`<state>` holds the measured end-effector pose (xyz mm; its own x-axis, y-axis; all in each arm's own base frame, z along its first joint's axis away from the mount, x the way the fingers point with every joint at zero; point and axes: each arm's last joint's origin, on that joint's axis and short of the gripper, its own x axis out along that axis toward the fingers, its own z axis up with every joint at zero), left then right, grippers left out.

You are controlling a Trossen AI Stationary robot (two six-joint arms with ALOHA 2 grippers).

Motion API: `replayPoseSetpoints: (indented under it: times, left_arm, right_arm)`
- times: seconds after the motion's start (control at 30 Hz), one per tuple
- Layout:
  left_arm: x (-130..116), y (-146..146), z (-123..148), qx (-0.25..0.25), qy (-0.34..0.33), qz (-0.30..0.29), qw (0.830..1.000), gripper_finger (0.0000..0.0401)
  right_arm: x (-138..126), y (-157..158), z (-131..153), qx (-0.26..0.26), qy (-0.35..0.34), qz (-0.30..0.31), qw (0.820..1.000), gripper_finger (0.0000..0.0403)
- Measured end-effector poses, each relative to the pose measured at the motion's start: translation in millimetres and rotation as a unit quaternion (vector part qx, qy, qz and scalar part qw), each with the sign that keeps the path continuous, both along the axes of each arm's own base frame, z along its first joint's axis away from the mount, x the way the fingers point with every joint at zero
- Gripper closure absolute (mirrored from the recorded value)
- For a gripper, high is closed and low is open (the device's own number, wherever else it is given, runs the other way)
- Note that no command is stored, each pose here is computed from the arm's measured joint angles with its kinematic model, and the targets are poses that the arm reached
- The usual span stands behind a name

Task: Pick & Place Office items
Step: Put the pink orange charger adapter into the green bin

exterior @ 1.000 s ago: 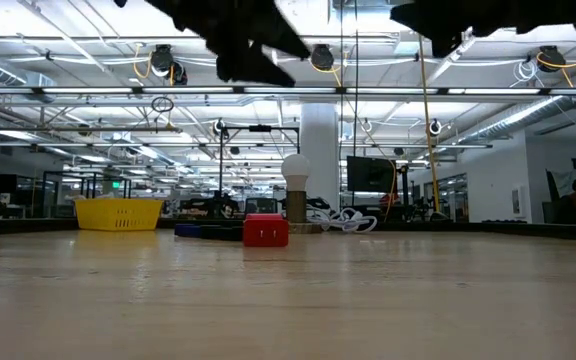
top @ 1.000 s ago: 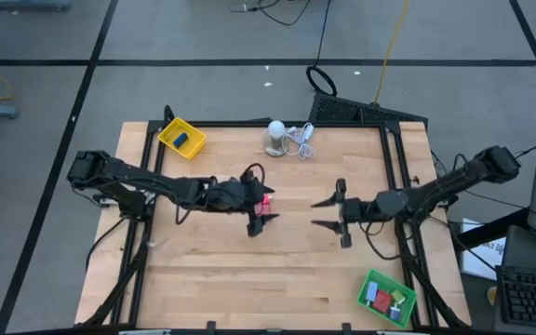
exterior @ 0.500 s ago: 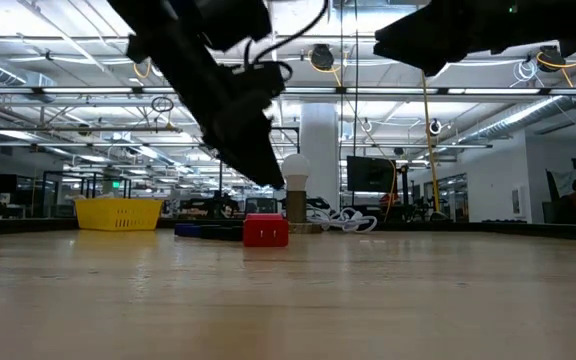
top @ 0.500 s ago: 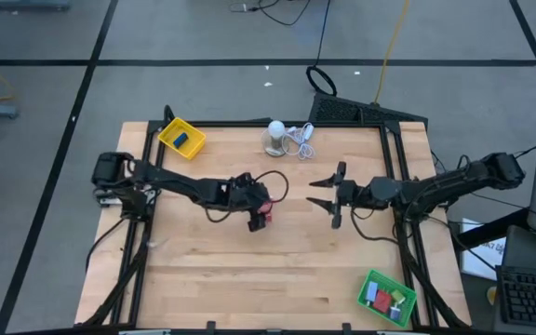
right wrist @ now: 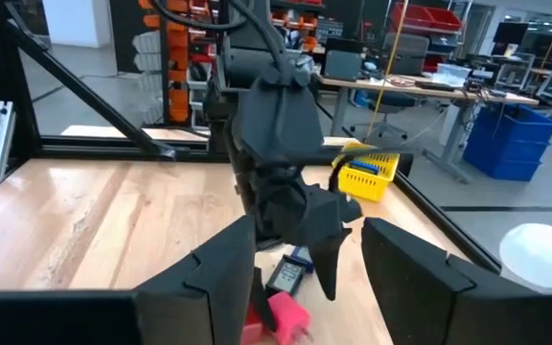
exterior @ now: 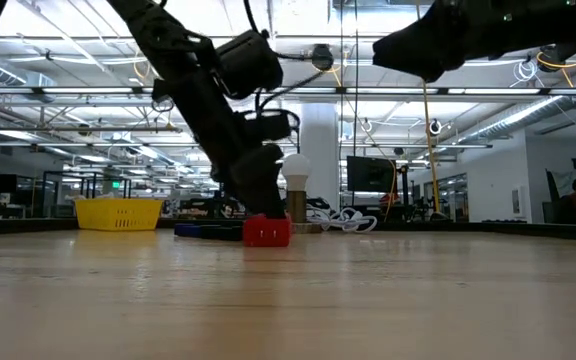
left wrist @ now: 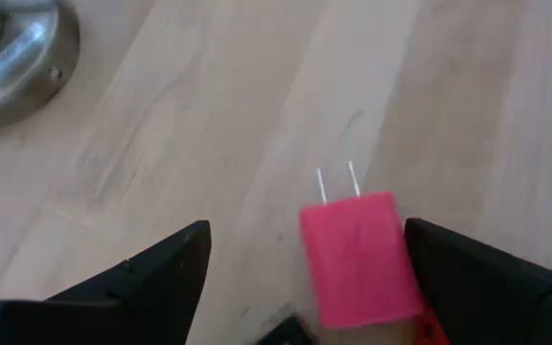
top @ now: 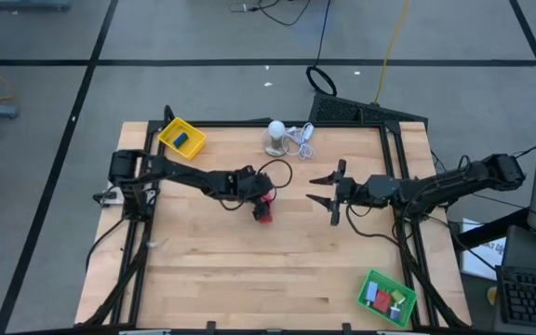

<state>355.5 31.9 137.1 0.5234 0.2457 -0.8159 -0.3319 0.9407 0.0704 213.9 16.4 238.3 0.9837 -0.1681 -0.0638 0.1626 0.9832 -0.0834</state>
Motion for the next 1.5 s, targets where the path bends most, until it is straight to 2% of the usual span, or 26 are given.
replayPoseSetpoints:
  times: [0.5, 0.6, 0.83, 0.97, 1.17, 1.27, 1.37, 1.5]
  left_arm:
    - [0, 1, -7, 0.004, 0.009, 0.009, 1.000, 0.0057]
    - [0, 1, -7, 0.000, 0.009, 0.007, 1.000, 0.0083]
    - [-1, 1, -12, -0.002, 0.018, 0.013, 1.000, 0.0194]
    - [0, 1, -12, 0.022, 0.025, -0.015, 0.999, 0.0246]
    - [-1, 0, 3, 0.052, 0.006, -0.015, 0.999, 0.0250]
    - [-3, -8, 21, 0.056, -0.020, -0.019, 0.998, 0.0250]
    - [-9, -23, 45, 0.044, -0.056, -0.022, 0.997, 0.0250]
    - [-19, -51, 81, 0.002, -0.131, -0.027, 0.991, 0.0250]
  right_arm:
    - [0, 0, -2, -0.001, 0.010, 0.000, 1.000, 0.0220]
    - [0, 0, -3, -0.002, 0.013, 0.000, 1.000, 0.0220]
    - [0, 0, -3, -0.001, 0.013, 0.000, 1.000, 0.0220]
    - [0, 0, -2, 0.013, 0.010, 0.000, 1.000, 0.0220]
    - [0, 2, -2, 0.043, 0.001, 0.002, 0.999, 0.0220]
    - [0, 5, 0, 0.057, -0.005, 0.036, 0.998, 0.0220]
    - [-1, 14, 3, 0.071, -0.021, 0.114, 0.991, 0.0220]
    - [-4, 32, 8, 0.056, -0.039, 0.199, 0.978, 0.0228]
